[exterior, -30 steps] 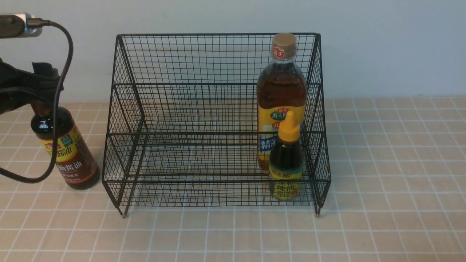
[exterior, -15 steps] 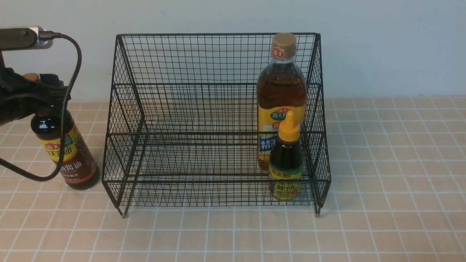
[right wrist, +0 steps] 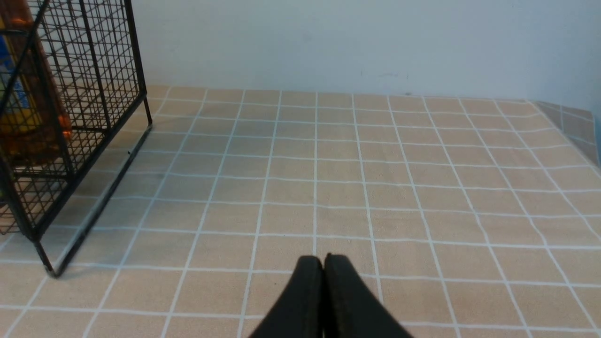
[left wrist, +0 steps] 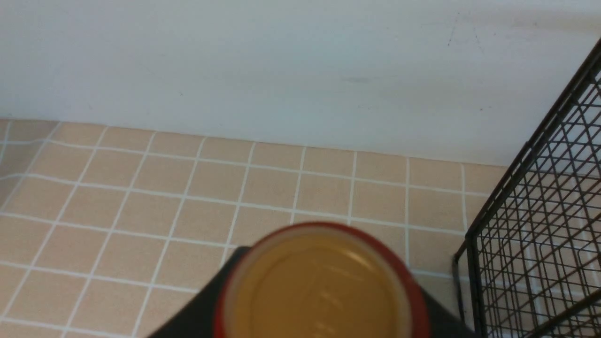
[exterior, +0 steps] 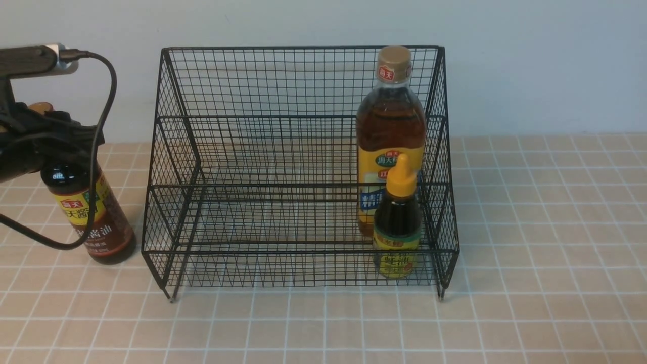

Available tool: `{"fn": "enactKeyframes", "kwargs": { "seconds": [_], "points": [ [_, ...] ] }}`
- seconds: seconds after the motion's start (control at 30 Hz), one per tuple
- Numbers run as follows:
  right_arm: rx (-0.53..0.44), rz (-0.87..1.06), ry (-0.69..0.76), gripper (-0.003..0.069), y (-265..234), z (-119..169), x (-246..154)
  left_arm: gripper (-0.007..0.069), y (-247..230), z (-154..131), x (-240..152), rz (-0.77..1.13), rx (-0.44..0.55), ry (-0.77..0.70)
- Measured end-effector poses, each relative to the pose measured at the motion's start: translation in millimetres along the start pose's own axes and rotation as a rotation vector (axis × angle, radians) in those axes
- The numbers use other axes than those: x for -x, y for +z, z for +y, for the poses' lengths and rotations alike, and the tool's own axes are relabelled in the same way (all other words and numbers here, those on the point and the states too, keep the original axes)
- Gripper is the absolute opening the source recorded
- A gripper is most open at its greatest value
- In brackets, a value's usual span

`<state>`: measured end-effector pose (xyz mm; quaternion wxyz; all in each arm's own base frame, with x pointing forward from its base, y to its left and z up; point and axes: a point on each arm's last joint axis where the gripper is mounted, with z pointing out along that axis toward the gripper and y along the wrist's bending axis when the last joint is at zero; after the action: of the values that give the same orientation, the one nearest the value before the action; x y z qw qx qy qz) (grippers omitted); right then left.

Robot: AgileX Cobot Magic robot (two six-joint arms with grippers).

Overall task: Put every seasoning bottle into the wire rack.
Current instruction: Use the left arm to grab the condiment bottle closest to it, then use the left arm to put the condiment bottle back on the shelf

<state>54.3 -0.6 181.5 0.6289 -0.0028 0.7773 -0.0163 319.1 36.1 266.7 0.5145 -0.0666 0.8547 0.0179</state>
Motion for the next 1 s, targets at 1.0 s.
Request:
{"fn": "enactKeyframes", "kwargs": {
  "seconds": [1.0],
  "points": [
    [0.0,0.0,0.001,-0.0014,0,0,0,0.0256,-137,-12,114,-0.336,-0.073,0.065]
  ]
}}
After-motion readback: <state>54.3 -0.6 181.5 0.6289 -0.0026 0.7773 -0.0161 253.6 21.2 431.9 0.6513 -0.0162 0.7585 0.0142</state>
